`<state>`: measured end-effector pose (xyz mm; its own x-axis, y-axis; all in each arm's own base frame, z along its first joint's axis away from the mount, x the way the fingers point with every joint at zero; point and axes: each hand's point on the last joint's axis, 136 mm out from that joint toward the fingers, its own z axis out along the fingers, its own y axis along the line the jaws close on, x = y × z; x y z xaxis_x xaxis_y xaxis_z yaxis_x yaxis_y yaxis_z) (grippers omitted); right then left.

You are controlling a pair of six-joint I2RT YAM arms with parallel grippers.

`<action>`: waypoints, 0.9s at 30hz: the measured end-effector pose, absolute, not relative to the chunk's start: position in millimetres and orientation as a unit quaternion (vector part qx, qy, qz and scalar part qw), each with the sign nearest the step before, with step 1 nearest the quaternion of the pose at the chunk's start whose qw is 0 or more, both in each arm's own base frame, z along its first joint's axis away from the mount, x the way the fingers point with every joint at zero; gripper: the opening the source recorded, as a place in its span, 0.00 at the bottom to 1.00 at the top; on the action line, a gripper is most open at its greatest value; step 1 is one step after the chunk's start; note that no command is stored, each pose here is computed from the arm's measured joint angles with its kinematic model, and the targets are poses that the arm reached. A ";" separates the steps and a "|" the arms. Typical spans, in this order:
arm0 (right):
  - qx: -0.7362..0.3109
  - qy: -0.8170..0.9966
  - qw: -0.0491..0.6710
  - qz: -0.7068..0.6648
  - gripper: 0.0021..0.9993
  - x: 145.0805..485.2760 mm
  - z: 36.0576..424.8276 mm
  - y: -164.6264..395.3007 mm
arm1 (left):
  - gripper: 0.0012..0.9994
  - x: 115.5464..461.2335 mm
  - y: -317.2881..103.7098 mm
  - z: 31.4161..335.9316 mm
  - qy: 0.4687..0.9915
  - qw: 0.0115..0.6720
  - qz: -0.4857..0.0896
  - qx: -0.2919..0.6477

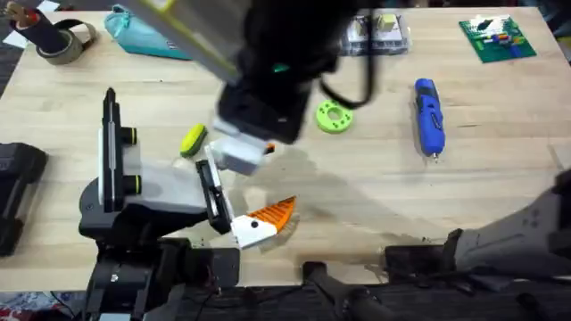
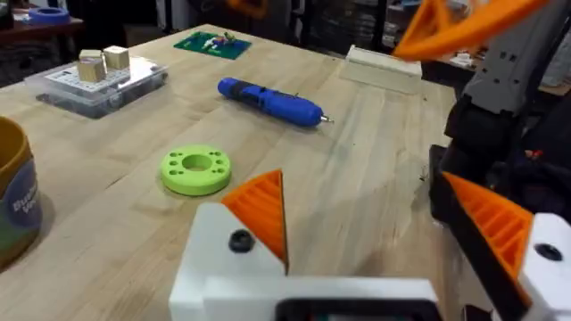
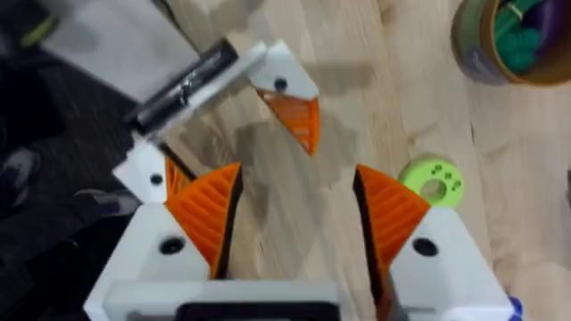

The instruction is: Pick up the gripper from the table and insert it into the empty holder that is missing its gripper. Then pick up a screw, insert it into the mounting hole, and use the screwdriver to tighten it. Finally, clean up the table by picking up the vegetable and placing it into the bucket.

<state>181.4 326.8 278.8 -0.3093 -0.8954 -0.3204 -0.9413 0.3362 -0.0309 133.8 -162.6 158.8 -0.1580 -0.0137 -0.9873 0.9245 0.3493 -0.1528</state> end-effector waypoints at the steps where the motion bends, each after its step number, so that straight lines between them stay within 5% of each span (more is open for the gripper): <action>1: -0.571 0.805 0.140 0.080 0.74 179.5 282.3 320.4 | 0.99 133.8 -162.6 158.8 0.623 0.536 -0.438 0.366; 27: -0.549 0.814 0.150 0.122 0.74 176.5 252.9 286.0 | 0.99 133.8 -162.6 158.8 0.622 0.536 -0.438 0.366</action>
